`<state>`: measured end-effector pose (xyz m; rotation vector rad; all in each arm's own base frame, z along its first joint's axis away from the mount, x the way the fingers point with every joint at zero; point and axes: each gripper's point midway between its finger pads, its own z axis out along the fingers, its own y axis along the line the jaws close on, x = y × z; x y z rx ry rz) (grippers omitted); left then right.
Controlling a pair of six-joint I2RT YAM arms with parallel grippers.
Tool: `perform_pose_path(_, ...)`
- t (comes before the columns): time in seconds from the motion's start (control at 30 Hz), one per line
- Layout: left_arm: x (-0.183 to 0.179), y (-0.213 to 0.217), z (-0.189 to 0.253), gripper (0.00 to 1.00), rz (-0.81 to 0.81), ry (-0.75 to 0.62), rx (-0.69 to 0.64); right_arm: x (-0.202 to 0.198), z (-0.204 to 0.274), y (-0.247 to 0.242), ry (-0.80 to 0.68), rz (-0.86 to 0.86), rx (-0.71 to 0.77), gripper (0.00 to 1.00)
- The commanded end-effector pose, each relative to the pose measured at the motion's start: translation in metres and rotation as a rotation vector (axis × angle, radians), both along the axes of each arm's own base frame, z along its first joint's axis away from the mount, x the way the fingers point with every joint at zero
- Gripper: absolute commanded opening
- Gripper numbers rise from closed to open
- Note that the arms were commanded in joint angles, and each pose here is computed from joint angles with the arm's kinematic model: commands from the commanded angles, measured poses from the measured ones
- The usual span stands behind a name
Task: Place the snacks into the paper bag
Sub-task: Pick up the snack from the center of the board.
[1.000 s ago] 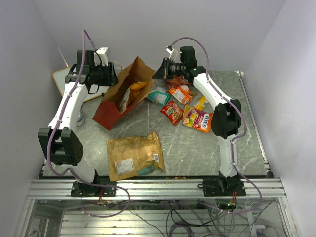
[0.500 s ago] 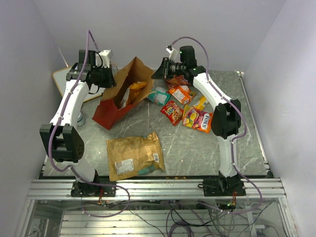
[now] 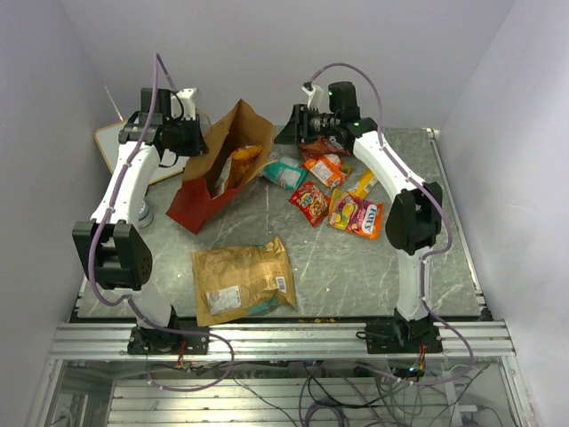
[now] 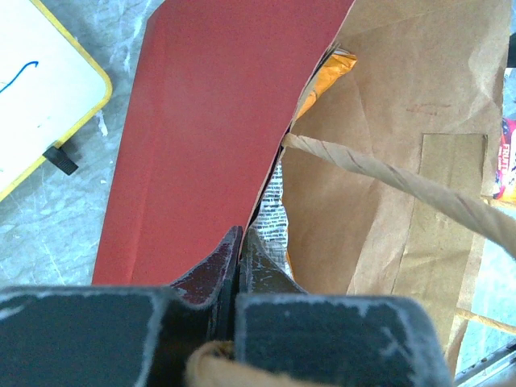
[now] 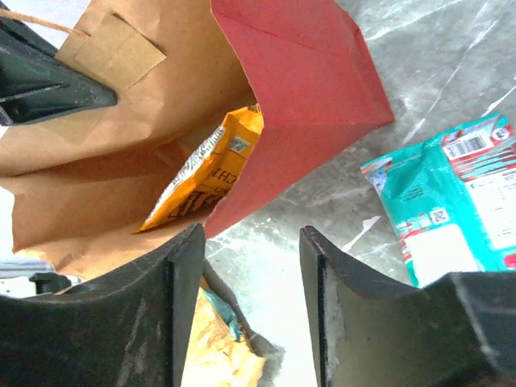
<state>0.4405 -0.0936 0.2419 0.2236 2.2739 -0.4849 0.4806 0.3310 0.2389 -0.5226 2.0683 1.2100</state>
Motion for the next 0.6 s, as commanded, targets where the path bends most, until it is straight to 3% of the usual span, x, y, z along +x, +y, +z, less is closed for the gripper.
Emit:
perform_pose_path(0.0,0.008,0.008,0.008,0.07,0.018,-0.012,-0.011,-0.003,0.025,-0.022,-0.112,-0.003,-0.051,0.53)
perform_pose_path(0.2,0.006,0.002,0.013,0.07,-0.032,-0.022,-0.046,-0.005,0.013,-0.055,-0.201,-0.004,-0.202,0.72)
perform_pose_path(0.37,0.004,-0.003,0.02,0.07,-0.061,-0.035,-0.066,-0.034,0.011,-0.076,-0.314,0.067,-0.268,0.75)
perform_pose_path(0.57,0.005,-0.002,0.013,0.07,-0.071,-0.017,-0.054,-0.108,-0.005,-0.07,-0.451,0.311,-0.309,0.76)
